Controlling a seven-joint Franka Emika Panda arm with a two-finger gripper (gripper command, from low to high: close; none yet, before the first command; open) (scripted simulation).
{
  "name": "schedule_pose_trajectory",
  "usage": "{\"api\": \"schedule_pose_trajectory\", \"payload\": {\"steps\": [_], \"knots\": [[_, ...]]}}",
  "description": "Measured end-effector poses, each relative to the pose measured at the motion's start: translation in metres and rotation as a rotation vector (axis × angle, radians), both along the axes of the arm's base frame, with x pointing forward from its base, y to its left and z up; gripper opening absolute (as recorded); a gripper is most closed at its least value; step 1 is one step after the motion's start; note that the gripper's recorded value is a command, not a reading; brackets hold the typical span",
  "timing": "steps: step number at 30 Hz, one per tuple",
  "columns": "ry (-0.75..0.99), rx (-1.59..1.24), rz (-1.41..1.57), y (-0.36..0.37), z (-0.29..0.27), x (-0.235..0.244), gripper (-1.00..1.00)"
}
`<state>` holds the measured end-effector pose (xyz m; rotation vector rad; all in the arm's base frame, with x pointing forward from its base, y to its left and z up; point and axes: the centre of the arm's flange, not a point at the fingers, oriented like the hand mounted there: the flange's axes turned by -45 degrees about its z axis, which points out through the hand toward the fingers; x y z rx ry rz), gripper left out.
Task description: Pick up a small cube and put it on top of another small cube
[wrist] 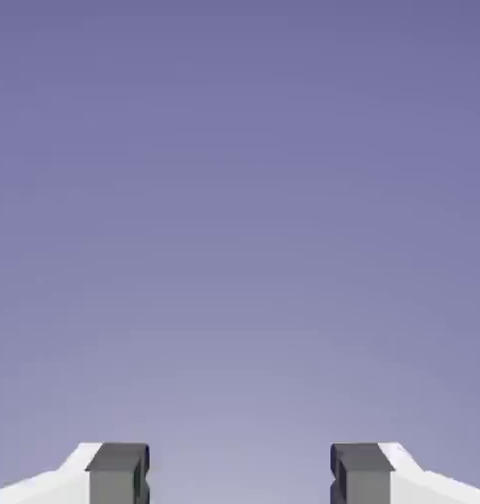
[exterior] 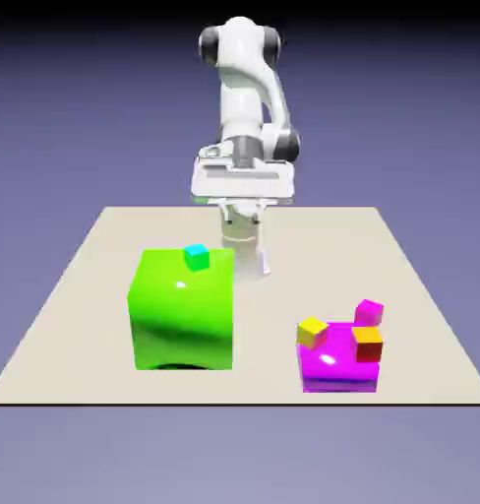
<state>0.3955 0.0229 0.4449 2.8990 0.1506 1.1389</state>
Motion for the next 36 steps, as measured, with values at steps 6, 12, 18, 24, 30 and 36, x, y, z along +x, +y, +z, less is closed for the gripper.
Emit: {"api": "schedule_pose_trajectory", "payload": {"steps": [6, 12, 18, 24, 30, 36], "knots": [[0.236, -0.128, 0.186, 0.091, -0.075, 0.011, 0.00], [0.451, -0.233, 0.383, 0.179, -0.151, -0.011, 0.00], [0.633, -0.313, 0.597, 0.262, -0.214, -0.068, 0.00], [0.752, -0.353, 0.777, 0.322, -0.245, -0.131, 0.00], [0.747, -0.345, 0.776, 0.323, -0.284, -0.129, 0.00], [0.751, -0.352, 0.777, 0.320, -0.315, -0.132, -1.00]]}}
